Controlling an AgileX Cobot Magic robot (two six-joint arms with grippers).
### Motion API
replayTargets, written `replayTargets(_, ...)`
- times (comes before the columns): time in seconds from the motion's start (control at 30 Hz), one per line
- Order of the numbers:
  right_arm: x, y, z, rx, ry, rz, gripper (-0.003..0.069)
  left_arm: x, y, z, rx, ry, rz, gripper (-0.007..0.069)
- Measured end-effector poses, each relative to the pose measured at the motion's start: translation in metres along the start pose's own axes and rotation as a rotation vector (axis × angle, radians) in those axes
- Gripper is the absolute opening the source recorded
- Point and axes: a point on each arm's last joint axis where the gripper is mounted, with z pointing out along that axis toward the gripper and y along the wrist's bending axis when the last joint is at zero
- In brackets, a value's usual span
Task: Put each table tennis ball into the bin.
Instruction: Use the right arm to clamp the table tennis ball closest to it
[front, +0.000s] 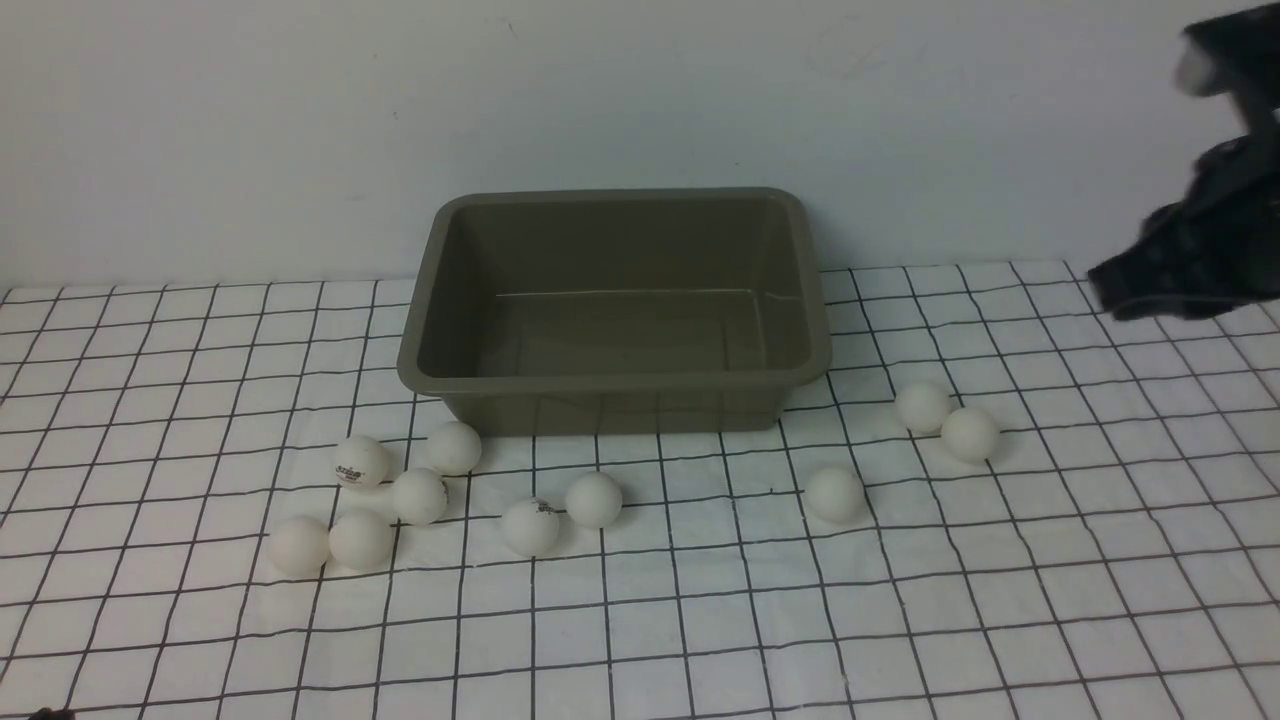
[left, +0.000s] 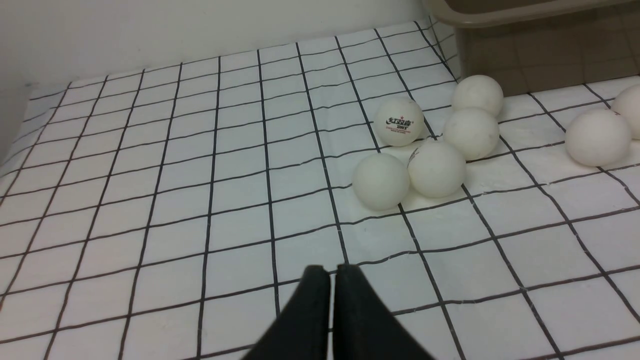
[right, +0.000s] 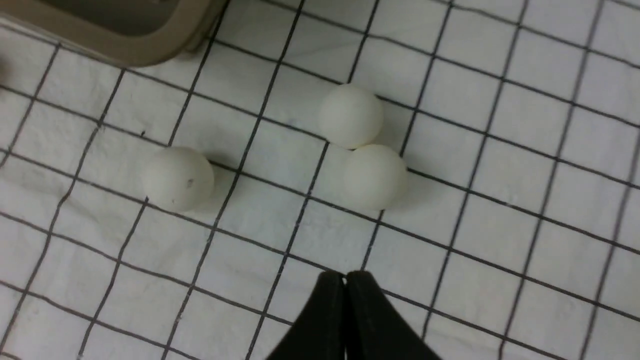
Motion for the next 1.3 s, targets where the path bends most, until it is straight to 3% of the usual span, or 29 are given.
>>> replayTargets(0.2, -0.011, -0.004, 0.064, 0.023, 0.14, 0.015, -0.0018, 0.0, 0.0, 0.0, 0.0, 0.0, 0.0, -0.0005)
replayTargets(0.33, -0.021, -0.009, 0.085, 0.013, 0.187, 0.034, 0.0019, 0.0, 0.0, 0.0, 0.0, 0.0, 0.0, -0.0005)
replayTargets(0.53, -0.035, -0.012, 0.091, 0.004, 0.166, 0.028, 0.0216, 0.0, 0.0, 0.0, 0.0, 0.0, 0.0, -0.0005)
replayTargets(0.7, -0.034, -0.012, 0.1, 0.0, 0.184, 0.029, 0.0421, 0.0, 0.0, 0.0, 0.0, 0.0, 0.0, -0.0005)
replayTargets(0.8, -0.032, -0.013, 0.109, -0.005, 0.205, 0.03, 0.0482, 0.0, 0.0, 0.0, 0.0, 0.0, 0.0, -0.0005)
replayTargets(1.0, -0.028, -0.013, 0.123, -0.013, 0.237, 0.033, 0.053, 0.0, 0.0, 0.0, 0.0, 0.0, 0.0, -0.0005)
replayTargets(1.3, -0.021, -0.014, 0.142, -0.015, 0.281, 0.028, 0.0536, 0.0, 0.0, 0.0, 0.0, 0.0, 0.0, -0.0005)
